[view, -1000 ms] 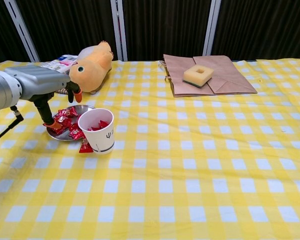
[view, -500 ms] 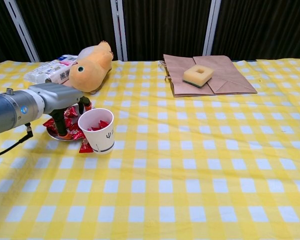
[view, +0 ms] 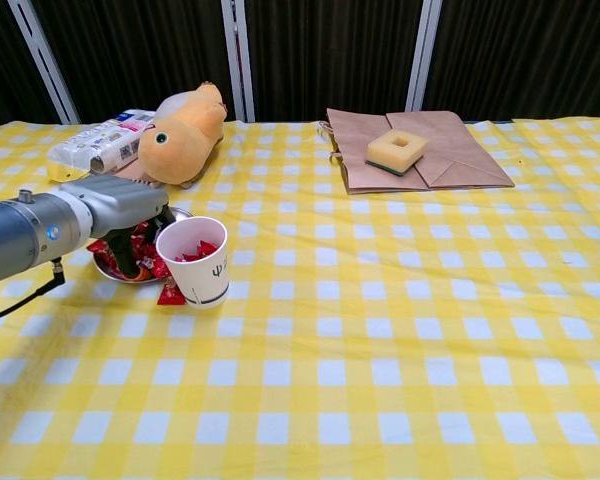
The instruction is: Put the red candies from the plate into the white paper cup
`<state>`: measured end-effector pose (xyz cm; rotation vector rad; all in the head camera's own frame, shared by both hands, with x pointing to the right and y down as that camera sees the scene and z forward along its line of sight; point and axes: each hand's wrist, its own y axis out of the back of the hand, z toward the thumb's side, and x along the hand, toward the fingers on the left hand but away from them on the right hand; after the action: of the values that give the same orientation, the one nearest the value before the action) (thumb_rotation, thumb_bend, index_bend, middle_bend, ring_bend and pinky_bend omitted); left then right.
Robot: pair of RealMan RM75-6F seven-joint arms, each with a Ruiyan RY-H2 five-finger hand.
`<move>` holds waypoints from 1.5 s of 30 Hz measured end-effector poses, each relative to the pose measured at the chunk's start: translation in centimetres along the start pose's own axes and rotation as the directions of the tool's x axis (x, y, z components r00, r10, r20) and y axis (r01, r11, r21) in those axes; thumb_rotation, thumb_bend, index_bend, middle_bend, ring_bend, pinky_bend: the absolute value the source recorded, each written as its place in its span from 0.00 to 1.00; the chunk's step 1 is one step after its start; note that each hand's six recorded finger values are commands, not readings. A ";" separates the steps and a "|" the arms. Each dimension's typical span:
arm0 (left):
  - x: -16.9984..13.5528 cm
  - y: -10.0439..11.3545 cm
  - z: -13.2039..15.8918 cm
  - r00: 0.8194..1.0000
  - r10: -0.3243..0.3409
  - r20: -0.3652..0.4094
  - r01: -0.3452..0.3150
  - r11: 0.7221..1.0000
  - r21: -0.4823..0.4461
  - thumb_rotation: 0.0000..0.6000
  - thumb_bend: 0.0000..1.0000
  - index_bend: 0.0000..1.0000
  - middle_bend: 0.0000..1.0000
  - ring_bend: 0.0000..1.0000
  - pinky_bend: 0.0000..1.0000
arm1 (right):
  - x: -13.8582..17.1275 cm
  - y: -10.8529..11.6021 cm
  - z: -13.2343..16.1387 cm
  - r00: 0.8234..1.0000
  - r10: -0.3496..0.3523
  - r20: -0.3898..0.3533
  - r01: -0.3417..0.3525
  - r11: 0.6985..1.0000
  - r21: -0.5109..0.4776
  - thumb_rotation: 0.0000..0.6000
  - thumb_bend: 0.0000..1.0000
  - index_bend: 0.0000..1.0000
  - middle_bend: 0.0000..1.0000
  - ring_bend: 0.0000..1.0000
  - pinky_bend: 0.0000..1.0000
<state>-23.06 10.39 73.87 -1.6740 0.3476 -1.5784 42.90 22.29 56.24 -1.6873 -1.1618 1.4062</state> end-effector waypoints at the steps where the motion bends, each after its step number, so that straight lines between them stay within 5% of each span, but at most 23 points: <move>1: 0.0 0.0 -0.1 1.000 0.004 -0.001 -0.004 1.000 0.000 1.00 0.41 0.54 0.58 0.85 0.92 | 0.0 0.0 0.0 1.000 -0.001 0.001 0.001 1.000 0.000 1.00 0.43 0.00 0.00 0.00 0.00; 20: -0.9 3.9 -1.2 0.997 0.080 -0.003 -0.080 0.996 -0.033 1.00 0.42 0.54 0.58 0.85 0.92 | 0.1 0.1 0.0 1.000 -0.009 -0.001 0.009 1.000 -0.001 1.00 0.43 0.00 0.00 0.00 0.00; 35: -5.4 8.4 2.0 0.977 0.156 0.142 -0.149 0.987 -0.059 1.00 0.42 0.52 0.56 0.85 0.92 | 0.1 0.1 0.1 1.000 -0.007 -0.005 0.007 1.000 -0.003 1.00 0.43 0.00 0.00 0.00 0.00; 45: -6.0 7.7 4.4 0.972 0.131 0.197 -0.127 0.991 -0.033 1.00 0.41 0.49 0.54 0.85 0.92 | 0.1 0.2 0.1 1.000 -0.010 -0.006 0.010 1.000 -0.008 1.00 0.43 0.00 0.00 0.00 0.00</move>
<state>-17.70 10.95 64.64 -1.7706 0.3620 -1.3038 42.85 22.33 55.97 -1.6873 -1.1725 1.3913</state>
